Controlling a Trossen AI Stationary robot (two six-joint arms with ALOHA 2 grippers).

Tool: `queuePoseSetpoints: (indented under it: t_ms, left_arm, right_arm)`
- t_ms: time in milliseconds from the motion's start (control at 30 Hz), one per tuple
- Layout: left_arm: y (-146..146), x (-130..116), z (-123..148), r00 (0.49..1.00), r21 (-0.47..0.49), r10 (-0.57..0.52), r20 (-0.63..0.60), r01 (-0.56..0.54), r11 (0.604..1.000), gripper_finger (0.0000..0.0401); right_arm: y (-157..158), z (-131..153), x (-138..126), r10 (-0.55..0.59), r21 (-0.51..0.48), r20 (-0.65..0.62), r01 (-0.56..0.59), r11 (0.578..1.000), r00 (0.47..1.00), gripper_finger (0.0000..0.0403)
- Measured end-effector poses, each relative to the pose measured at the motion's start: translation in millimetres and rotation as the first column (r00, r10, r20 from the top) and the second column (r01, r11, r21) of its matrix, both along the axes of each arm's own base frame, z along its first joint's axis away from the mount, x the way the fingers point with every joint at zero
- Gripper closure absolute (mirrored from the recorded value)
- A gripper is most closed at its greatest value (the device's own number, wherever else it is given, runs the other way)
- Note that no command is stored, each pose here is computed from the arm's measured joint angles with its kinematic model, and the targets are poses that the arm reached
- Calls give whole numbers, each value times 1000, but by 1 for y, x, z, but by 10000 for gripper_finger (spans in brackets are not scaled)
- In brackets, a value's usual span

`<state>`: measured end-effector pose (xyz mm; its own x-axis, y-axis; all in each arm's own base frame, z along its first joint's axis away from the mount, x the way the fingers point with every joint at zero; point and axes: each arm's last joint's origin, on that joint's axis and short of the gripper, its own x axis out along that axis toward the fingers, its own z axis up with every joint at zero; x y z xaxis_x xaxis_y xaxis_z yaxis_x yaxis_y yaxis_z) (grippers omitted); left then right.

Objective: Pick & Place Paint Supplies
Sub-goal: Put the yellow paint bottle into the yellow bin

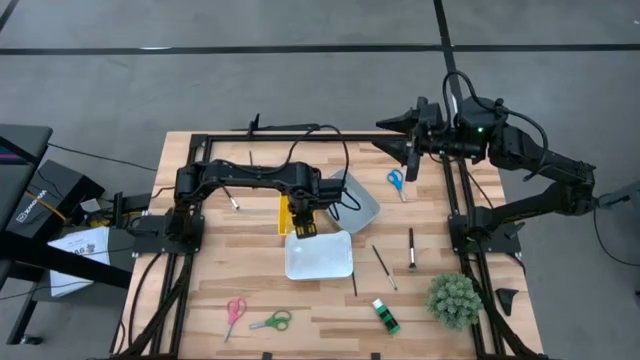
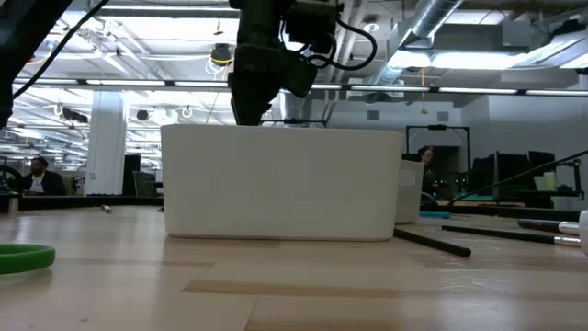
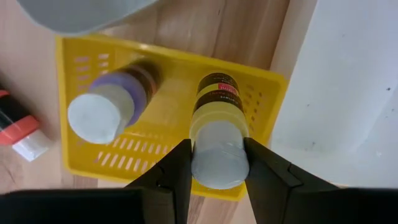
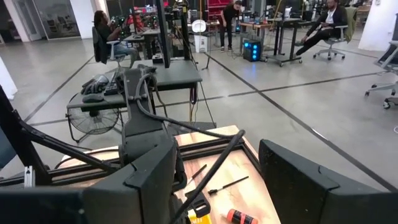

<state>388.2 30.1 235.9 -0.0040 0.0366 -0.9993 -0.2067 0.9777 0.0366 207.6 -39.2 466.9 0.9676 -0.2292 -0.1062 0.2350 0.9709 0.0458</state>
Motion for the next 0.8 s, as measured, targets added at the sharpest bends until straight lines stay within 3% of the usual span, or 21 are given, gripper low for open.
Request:
queuePoseSetpoints:
  t_ms: [800]
  left_arm:
    - [9, -1, -8, 1000, -8, 25, 1, -25, 1000, 290]
  right_arm:
    - [0, 0, 0, 1, -6, -4, -1, 1000, 1000, 178]
